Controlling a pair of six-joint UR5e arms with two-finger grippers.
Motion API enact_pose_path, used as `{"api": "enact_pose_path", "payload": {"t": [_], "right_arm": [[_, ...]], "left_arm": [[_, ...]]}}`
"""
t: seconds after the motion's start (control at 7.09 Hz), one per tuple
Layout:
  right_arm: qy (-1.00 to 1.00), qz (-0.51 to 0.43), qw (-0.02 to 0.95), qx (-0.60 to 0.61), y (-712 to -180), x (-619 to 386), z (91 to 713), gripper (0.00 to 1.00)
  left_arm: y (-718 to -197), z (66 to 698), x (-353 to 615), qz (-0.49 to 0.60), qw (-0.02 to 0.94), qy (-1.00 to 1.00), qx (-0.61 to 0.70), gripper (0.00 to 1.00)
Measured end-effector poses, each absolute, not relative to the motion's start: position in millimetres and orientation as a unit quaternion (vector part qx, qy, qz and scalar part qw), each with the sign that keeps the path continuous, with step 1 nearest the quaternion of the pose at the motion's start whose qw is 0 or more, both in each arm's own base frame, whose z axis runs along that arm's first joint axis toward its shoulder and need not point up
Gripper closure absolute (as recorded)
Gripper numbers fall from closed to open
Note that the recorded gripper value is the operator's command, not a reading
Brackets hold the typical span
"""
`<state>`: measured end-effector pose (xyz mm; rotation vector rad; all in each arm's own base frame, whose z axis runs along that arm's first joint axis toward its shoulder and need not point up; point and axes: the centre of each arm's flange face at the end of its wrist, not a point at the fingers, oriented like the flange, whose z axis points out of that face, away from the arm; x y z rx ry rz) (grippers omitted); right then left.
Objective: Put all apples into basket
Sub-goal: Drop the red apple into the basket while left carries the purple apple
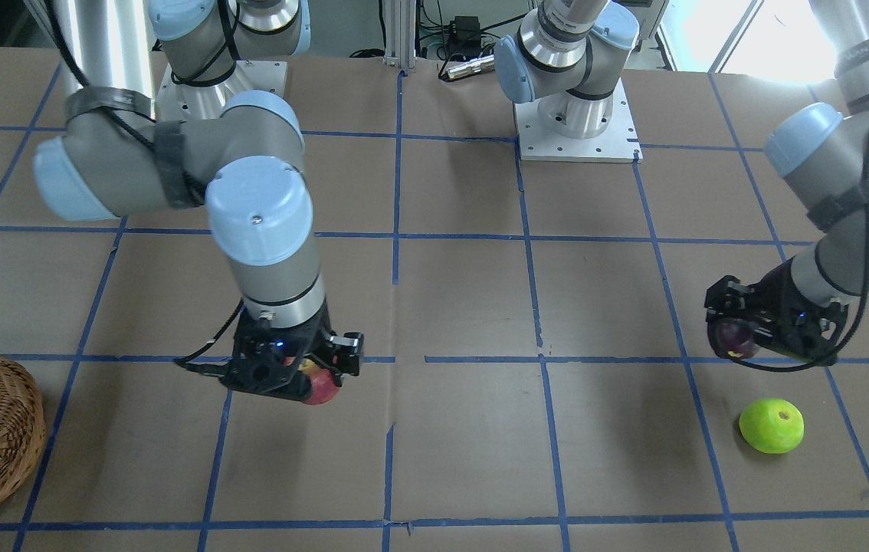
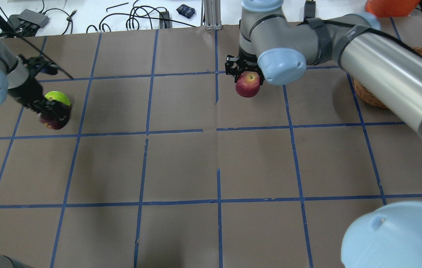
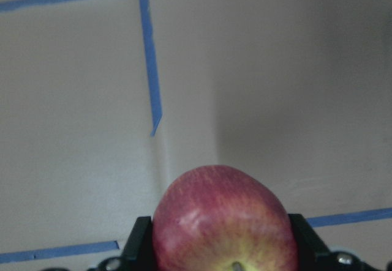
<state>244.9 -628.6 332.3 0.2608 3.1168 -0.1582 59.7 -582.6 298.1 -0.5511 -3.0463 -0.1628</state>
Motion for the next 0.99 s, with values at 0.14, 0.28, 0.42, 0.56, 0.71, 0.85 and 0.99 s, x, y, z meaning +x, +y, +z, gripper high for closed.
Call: {"api": "enact_pose_path", "payload": {"t": [0.14,0.28,0.42,0.56,0.71,0.85,0.99], "right_arm": [[0.996,-0.04,-0.002,0.083,-647.1,195.4,346.9,0.89],[0.996,-0.029,-0.009,0.078,-661.8,136.2,355.4,0.9],[0.997,-0.02,-0.011,0.071,-671.2,71.3,357.7,0.9],[0.998,-0.012,-0.014,0.066,-674.5,3.7,355.1,0.9],[0.998,-0.007,-0.015,0.066,-674.1,-55.7,349.8,0.9],[0.997,-0.004,-0.016,0.073,-673.0,-107.9,340.3,0.89],[0.997,-0.003,-0.015,0.081,-671.7,-153.5,327.3,0.84]], "left_arm": [[-590.3,304.9,-27.0,-0.045,0.045,-0.984,-0.168,0.75],[-592.9,295.2,-100.4,-0.038,0.058,-0.988,-0.138,0.71],[-592.1,283.2,-161.5,-0.024,0.065,-0.992,-0.103,0.71],[-584.0,274.7,-217.3,-0.017,0.068,-0.995,-0.077,0.71],[-571.2,266.1,-268.4,-0.015,0.07,-0.996,-0.05,0.7],[-557.6,251.7,-309.5,-0.012,0.071,-0.997,-0.037,0.46],[-546.9,233.5,-338.9,-0.012,0.07,-0.997,-0.032,0.06]]}}
